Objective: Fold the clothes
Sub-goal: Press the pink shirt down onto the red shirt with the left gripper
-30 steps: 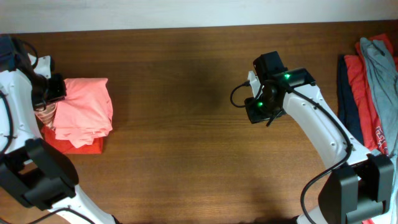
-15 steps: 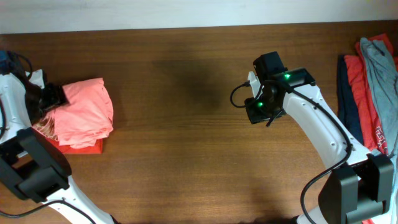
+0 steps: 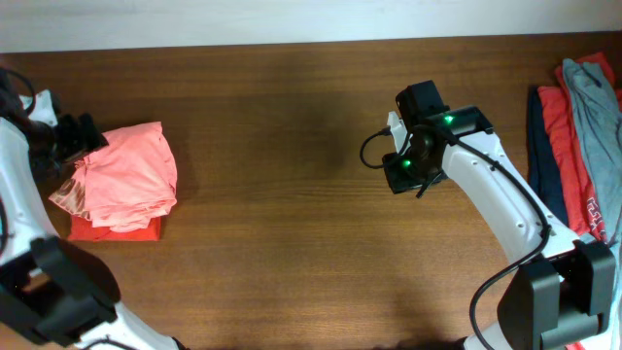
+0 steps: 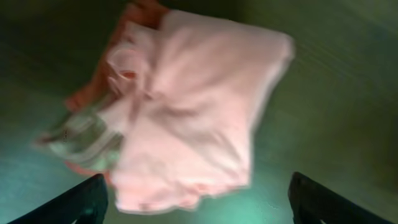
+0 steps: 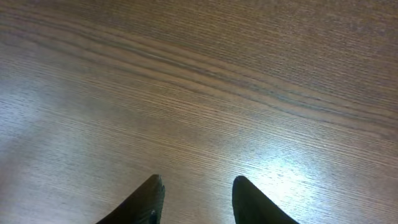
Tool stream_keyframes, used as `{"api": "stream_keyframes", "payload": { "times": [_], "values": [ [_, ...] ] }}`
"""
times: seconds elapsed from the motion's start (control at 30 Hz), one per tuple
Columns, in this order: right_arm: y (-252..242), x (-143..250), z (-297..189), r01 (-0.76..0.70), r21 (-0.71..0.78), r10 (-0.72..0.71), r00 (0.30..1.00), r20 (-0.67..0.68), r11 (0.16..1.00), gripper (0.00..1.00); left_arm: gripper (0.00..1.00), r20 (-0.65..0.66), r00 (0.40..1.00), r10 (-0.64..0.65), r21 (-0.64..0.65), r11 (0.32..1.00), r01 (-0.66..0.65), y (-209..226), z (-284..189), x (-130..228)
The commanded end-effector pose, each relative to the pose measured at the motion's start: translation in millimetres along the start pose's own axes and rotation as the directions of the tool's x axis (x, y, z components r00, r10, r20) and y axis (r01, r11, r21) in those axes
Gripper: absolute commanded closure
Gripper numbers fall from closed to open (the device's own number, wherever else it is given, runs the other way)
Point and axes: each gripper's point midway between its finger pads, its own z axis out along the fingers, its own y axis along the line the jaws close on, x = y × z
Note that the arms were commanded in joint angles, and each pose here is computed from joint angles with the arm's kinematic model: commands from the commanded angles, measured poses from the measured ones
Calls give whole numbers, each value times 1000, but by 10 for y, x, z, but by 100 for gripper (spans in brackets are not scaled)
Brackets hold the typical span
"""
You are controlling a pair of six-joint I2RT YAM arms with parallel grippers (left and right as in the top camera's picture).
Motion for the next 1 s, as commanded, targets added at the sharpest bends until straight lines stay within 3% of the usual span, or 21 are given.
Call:
{"api": "stream_keyframes", "payload": {
  "times": [0.0, 0.07, 0.17, 0.23, 0.27, 0.53, 0.77, 0.97],
  "values": [
    [-23, -43, -47, 3, 5, -3, 1000, 20, 1000, 59, 8, -27, 998, 54, 21, 998, -53, -196, -51, 99],
    [-23, -42, -47, 3, 5, -3, 1000, 19, 1000, 59, 11, -66, 996, 66, 12, 998, -66, -229, 40, 192],
    [-23, -40, -47, 2, 5, -3, 1000, 18, 1000, 59, 46, -72, 994, 81, 20, 997, -80, -267, 228, 223],
    [-23, -33, -47, 2, 5, -2, 1000, 16, 1000, 59, 77, -77, 993, 89, 22, 996, -87, -276, 381, 256],
    [-23, -28, -46, 2, 5, -2, 1000, 14, 1000, 59, 84, -81, 993, 90, 23, 996, -88, -270, 450, 279],
    [-24, 1, -46, 1, 5, -1, 1000, 2, 1000, 59, 87, -39, 998, 53, -22, 998, -54, 59, 989, 350],
    [-25, 15, -46, 1, 6, -1, 1000, -4, 1000, 59, 86, 8, 993, -117, -26, 993, 117, 580, 1174, 353],
    [-25, 21, -46, 1, 6, -1, 1000, -6, 1000, 59, 87, -47, 976, -211, -34, 977, 210, 847, 1415, 490]
  ]
}}
